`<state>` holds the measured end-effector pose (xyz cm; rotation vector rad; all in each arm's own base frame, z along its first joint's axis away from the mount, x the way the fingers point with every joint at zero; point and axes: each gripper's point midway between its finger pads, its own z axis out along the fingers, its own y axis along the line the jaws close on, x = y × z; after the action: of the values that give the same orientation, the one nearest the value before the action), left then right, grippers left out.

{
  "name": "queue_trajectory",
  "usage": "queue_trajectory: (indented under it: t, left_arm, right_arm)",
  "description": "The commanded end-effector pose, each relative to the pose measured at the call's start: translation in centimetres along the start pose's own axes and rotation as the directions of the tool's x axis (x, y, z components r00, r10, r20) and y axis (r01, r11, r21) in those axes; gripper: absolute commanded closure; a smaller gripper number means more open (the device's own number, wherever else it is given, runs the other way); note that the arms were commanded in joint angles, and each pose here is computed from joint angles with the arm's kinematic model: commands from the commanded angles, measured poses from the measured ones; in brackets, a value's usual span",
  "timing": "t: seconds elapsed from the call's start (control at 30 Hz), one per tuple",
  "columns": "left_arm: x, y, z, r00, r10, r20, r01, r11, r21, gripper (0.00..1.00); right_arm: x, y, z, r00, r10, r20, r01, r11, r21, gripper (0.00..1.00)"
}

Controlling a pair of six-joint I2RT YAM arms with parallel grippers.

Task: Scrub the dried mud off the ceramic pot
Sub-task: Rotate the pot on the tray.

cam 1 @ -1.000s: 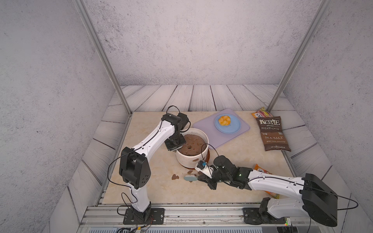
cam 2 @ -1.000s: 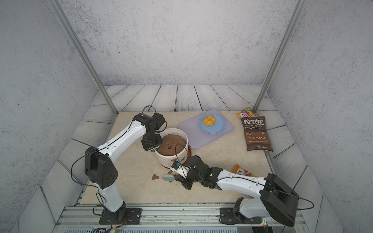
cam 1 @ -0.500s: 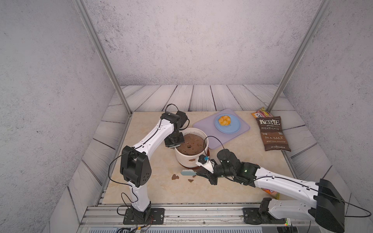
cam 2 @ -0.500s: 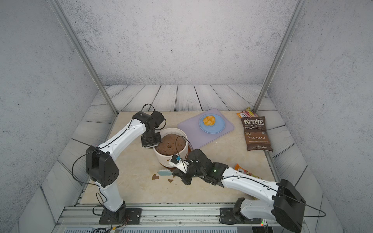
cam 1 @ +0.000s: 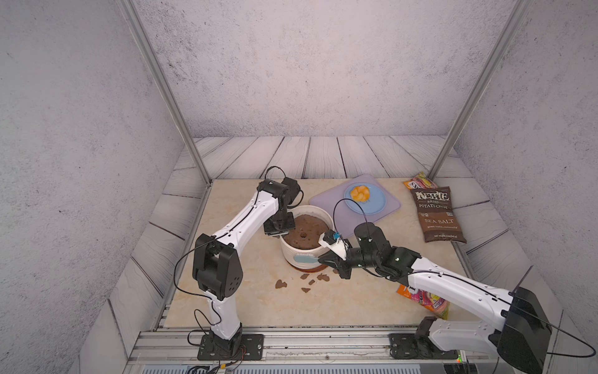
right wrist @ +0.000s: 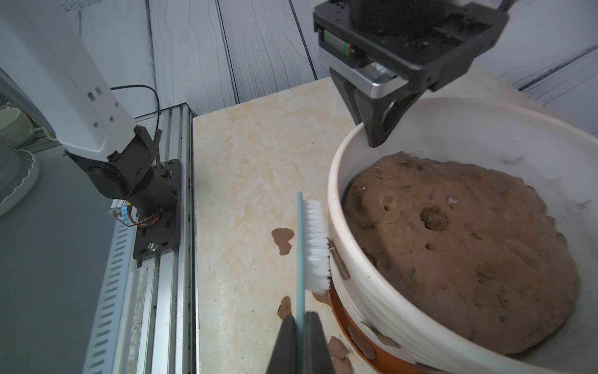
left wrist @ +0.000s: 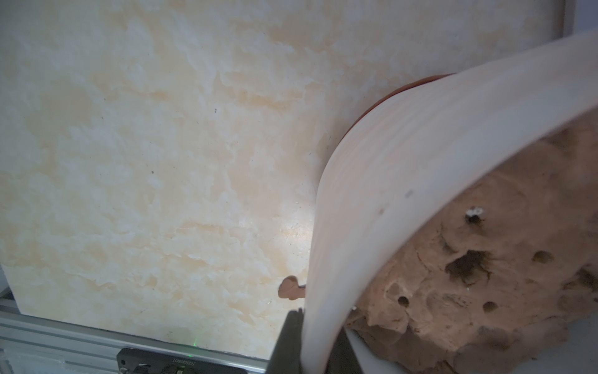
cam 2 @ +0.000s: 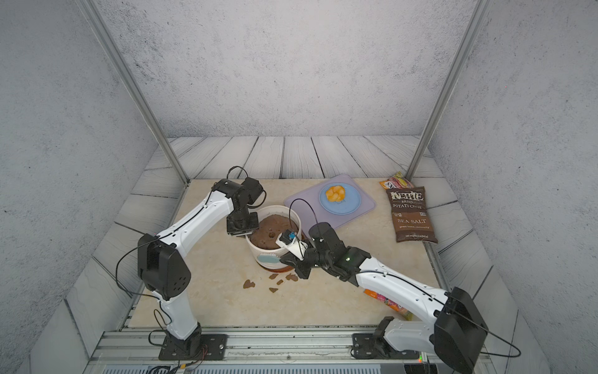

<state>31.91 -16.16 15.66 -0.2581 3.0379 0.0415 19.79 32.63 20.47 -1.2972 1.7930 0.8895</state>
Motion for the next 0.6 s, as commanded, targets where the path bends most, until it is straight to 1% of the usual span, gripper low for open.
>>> queue_trajectory:
  t: [0.0,0.27,0.57]
  left_arm:
    - [0.4,1.6,1.8,0.995,0.090,-0.045,-0.095,0.990,-0.106,0.96]
    - [0.6,1.5,2.2,0.993,0.105,-0.055,-0.110,0.989,-0.101,0.96]
    - [0.6,1.1,2.5,0.991,0.120,-0.064,-0.125,0.988,-0.085,0.96]
  right_arm:
    - [-0.1,-0.6,0.2,1.000,-0.004,-0.015,0.004,1.000,-0.010,1.00]
    - [1.3,-2.4,0.5,0.999,0.033,-0.041,-0.032,0.999,0.024,1.00]
    - [5.2,-2.7,1.2,0.989,0.100,-0.106,-0.098,0.995,0.031,1.00]
